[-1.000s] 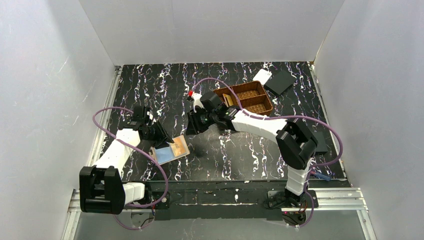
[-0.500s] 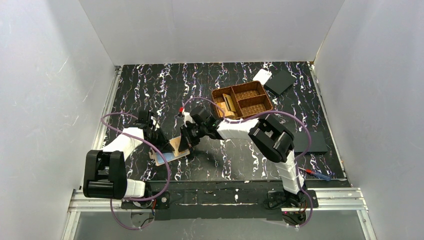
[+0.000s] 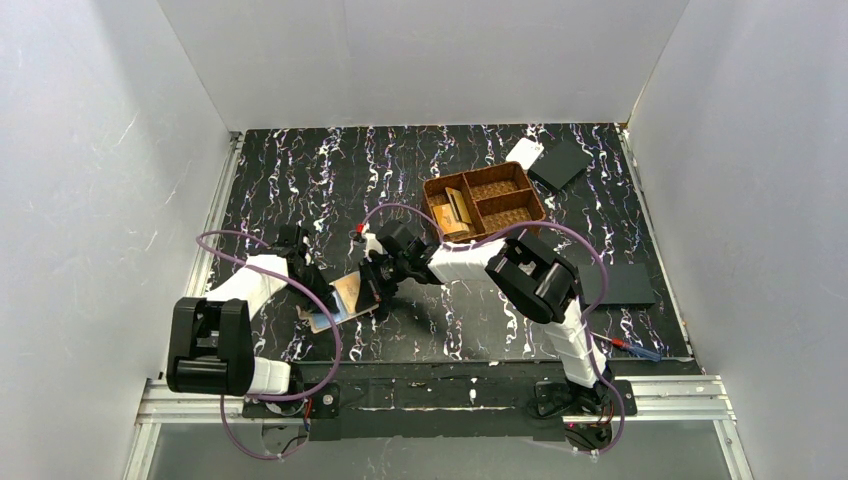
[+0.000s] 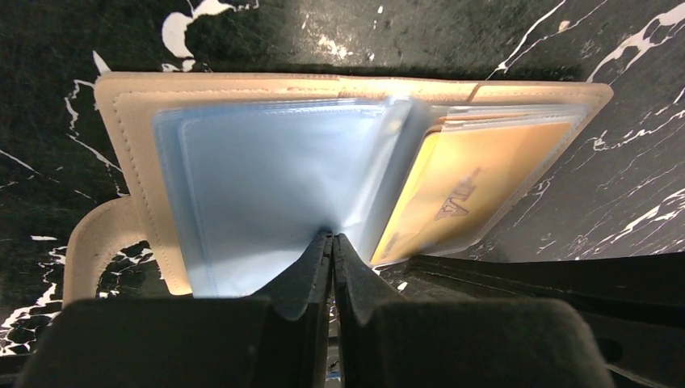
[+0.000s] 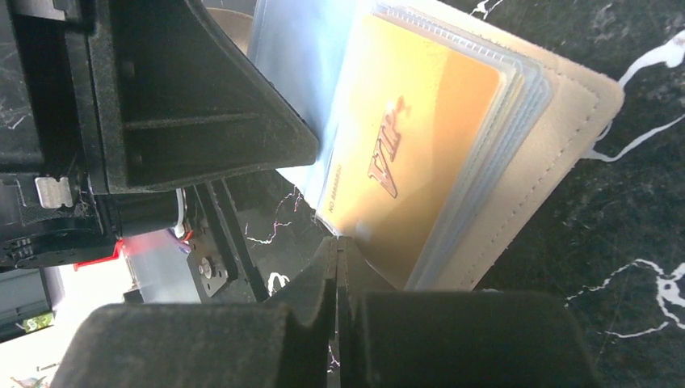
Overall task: Put the credit cards into the card holder
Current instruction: Move the card holder to the center of the board.
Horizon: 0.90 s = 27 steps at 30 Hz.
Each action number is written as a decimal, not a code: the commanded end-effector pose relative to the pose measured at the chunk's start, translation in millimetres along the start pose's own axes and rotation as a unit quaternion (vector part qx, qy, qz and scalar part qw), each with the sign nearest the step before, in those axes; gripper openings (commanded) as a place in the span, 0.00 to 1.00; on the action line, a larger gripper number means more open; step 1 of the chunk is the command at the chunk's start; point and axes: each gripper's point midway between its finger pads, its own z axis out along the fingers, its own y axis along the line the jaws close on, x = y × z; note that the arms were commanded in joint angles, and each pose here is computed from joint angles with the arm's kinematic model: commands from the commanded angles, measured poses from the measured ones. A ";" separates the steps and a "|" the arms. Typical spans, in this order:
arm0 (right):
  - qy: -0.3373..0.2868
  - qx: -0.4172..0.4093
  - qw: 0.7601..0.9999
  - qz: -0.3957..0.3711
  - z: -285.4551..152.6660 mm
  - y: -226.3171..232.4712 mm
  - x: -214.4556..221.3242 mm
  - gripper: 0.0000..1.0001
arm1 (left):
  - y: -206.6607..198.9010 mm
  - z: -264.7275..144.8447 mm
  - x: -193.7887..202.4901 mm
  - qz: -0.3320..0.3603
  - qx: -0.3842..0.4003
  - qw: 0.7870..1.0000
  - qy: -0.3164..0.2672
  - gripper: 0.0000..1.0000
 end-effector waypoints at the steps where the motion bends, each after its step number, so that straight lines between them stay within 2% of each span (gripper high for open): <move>1: -0.014 0.026 0.999 -0.029 -6.3 0.3 -13.1 0.03 | 15.6 -1.1 -1.3 0.005 -0.037 0.999 -0.008 0.07; 5: -0.019 0.044 0.996 -0.072 -29.7 16.2 -31.6 0.15 | 1.0 -9.4 -7.5 0.026 0.002 0.999 -0.025 0.21; 8: -0.048 0.076 0.992 -0.092 -66.5 22.0 -59.2 0.25 | -10.4 -5.5 -5.6 0.036 0.029 0.999 -0.007 0.23; 11: -0.092 0.145 0.980 -0.098 -119.9 1.3 -95.1 0.35 | -16.2 6.4 -0.4 0.032 0.042 0.998 0.027 0.23; 15: -0.118 0.267 0.950 -0.115 -182.2 -40.3 -127.1 0.44 | -24.4 17.5 2.0 0.027 0.060 0.996 0.052 0.22; 18: -0.114 0.340 0.925 -0.122 -212.8 -67.8 -141.2 0.44 | -33.1 19.4 -2.1 0.027 0.072 0.995 0.056 0.22; 20: -0.115 0.410 0.896 -0.127 -237.9 -93.6 -150.6 0.45 | -44.0 18.1 -6.0 0.028 0.087 0.994 0.054 0.22; 25: -0.066 0.522 0.842 -0.120 -256.9 -146.6 -141.0 0.45 | -77.2 14.8 -0.1 0.051 0.128 0.987 0.080 0.28; 27: -0.057 0.536 0.834 -0.119 -256.1 -158.3 -134.6 0.47 | -87.4 12.1 3.0 0.057 0.141 0.985 0.087 0.29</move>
